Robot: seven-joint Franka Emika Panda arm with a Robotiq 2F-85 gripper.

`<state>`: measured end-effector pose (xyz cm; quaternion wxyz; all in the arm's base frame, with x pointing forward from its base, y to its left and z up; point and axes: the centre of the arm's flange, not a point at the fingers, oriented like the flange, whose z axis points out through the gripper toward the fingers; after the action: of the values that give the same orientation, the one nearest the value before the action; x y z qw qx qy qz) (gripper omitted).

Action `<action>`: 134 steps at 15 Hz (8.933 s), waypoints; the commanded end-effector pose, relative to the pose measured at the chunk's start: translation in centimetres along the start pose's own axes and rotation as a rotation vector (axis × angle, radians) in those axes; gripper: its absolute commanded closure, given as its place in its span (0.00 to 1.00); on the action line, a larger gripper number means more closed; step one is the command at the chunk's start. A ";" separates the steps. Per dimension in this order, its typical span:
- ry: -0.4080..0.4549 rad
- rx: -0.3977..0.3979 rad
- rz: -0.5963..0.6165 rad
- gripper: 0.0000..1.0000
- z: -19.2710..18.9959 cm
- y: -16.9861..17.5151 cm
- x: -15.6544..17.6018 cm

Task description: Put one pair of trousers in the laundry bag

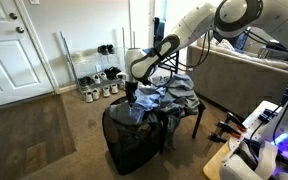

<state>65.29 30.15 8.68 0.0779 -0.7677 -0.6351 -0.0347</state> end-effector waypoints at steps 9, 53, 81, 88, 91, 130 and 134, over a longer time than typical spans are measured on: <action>-0.087 0.040 -0.044 0.96 0.5 3.8 0.6; 0.311 -0.245 1.429 0.00 0.3 2.5 -23.5; 0.536 -0.314 2.300 0.00 -2.8 9.9 -32.9; 0.518 -0.202 2.549 0.00 -0.8 13.2 -34.1; 0.508 -0.198 2.598 0.00 0.6 13.5 -34.2; 0.423 0.100 1.680 0.99 2.9 1.8 -7.3; 0.397 0.116 1.525 0.99 1.3 2.7 -1.4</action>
<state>65.91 25.26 4.75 0.2320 -0.9588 0.1429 -0.0804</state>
